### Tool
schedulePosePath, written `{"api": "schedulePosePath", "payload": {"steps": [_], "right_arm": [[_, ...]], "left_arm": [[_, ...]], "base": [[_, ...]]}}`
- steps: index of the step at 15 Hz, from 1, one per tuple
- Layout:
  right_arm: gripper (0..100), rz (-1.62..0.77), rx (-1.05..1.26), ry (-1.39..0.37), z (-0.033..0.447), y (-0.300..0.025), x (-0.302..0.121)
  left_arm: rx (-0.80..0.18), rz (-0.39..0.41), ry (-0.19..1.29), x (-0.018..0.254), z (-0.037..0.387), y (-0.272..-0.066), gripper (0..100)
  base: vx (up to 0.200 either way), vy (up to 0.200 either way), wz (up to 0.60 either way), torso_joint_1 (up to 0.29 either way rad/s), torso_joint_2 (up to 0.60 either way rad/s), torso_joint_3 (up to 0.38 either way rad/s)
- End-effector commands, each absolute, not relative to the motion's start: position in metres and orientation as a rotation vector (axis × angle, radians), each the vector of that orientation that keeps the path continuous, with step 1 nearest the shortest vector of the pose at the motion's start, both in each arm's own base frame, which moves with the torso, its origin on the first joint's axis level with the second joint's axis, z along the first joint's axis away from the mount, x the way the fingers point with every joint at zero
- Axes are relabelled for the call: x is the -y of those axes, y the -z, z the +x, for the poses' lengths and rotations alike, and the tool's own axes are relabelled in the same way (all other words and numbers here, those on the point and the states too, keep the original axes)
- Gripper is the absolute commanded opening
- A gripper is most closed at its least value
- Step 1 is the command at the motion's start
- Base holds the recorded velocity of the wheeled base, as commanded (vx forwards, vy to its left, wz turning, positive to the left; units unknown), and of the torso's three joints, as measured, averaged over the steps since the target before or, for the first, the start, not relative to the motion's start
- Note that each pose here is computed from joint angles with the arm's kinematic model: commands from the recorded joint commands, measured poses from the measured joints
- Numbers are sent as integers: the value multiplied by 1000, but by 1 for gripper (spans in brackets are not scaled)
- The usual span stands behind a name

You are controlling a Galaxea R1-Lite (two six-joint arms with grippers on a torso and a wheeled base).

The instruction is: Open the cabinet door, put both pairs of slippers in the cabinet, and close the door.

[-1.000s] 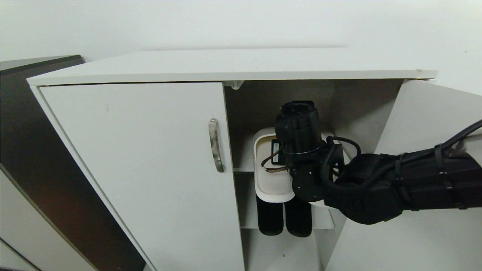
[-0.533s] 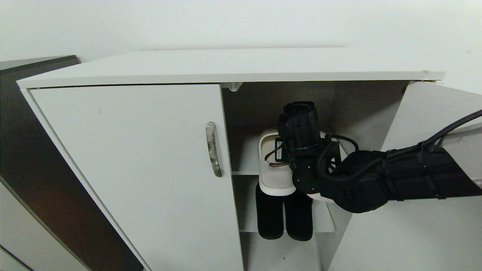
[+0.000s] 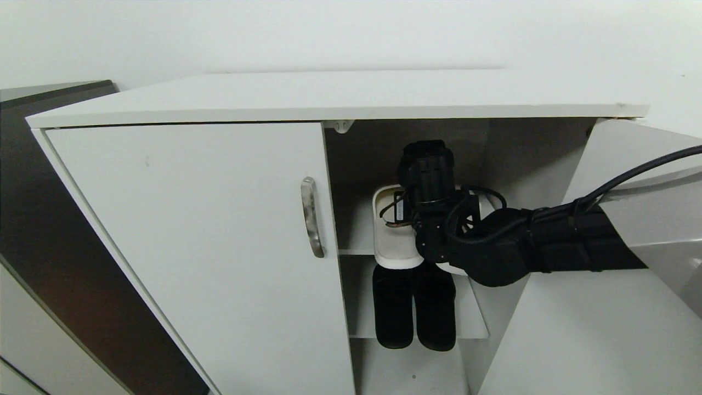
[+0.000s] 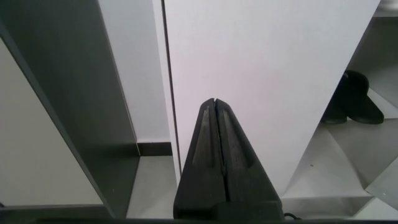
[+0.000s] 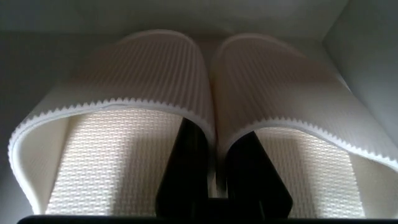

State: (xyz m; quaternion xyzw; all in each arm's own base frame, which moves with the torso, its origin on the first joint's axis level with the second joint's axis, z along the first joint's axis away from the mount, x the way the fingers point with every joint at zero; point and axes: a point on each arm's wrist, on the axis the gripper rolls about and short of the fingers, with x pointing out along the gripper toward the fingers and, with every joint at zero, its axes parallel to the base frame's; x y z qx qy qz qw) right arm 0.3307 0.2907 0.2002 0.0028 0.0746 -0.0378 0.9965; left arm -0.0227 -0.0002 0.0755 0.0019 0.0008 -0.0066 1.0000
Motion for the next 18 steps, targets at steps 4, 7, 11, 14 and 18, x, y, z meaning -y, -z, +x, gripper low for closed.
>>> {"api": "schedulePosePath", "payload": {"steps": [4,7,11,14,18], "right_arm": [[0,3,-138,93,346,-198,-292],[100,-1,-142,95,347,-196,-293],[100,-8,-146,70,331,-201,-294],[100,-18,-153,39,305,-207,-292],[100,-13,-152,-28,261,-217,-283]], "left_arm": [[-3,5,14,0,-23,-76,0],[-3,3,14,0,-23,-76,0],[-3,5,14,0,-23,-76,0],[-3,3,14,0,-23,-76,0],[-3,3,14,0,-23,-76,0]], "base": [[0,0,0,0,0,0],[0,0,0,0,0,0],[0,0,0,0,0,0],[0,0,0,0,0,0],[0,0,0,0,0,0]]}}
